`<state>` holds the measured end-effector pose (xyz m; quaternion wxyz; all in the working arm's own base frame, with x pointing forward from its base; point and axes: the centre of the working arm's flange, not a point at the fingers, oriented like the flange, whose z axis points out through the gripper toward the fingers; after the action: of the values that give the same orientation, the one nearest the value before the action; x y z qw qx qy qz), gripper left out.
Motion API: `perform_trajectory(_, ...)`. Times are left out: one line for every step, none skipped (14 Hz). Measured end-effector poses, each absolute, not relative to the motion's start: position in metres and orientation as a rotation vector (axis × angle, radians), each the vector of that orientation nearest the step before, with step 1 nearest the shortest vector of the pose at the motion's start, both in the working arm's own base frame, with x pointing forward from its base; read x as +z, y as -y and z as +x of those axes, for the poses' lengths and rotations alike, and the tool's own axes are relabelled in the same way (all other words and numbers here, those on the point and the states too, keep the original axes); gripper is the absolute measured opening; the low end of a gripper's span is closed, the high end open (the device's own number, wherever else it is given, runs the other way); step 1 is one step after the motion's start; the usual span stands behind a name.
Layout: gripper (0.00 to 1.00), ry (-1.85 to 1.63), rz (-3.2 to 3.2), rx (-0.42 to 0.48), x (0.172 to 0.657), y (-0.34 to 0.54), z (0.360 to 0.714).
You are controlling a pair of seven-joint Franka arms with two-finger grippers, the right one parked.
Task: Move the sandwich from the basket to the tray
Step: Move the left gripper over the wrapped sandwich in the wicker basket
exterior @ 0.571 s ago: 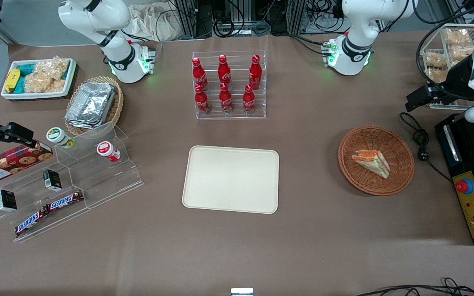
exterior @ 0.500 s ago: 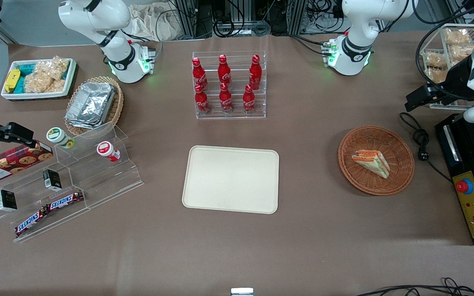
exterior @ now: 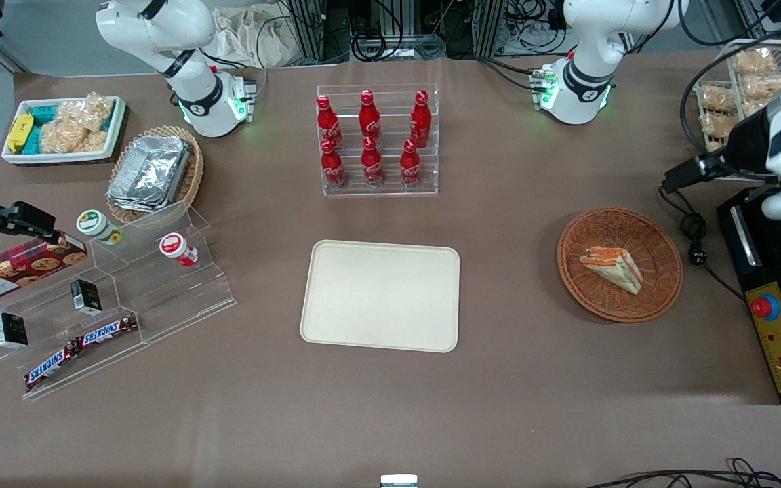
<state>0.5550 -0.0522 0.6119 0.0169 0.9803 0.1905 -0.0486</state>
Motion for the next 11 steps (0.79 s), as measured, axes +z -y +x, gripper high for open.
perform_trajectory(1.00, -0.651, 3.038, -0.165, 0.593, 0.047, 0.561)
perform_trajectory(1.00, -0.707, 3.027, -0.171, 0.571, 0.037, 0.566)
perform_trajectory(1.00, -0.757, 3.015, -0.173, 0.548, 0.025, 0.569)
perform_trajectory(1.00, -0.808, 3.002, -0.168, 0.523, 0.014, 0.570)
perform_trajectory(1.00, -0.868, 2.985, -0.155, 0.497, 0.005, 0.571)
perform_trajectory(1.00, -0.937, 2.963, -0.128, 0.468, 0.000, 0.571)
perform_trajectory(1.00, -1.012, 2.937, -0.096, 0.438, -0.001, 0.568)
perform_trajectory(1.00, -1.096, 2.905, -0.069, 0.408, 0.000, 0.565)
perform_trajectory(1.00, -1.190, 2.867, -0.051, 0.380, 0.001, 0.561)
perform_trajectory(1.00, -1.284, 2.828, -0.043, 0.354, 0.002, 0.559)
perform_trajectory(1.00, -1.365, 2.794, -0.042, 0.331, 0.003, 0.560)
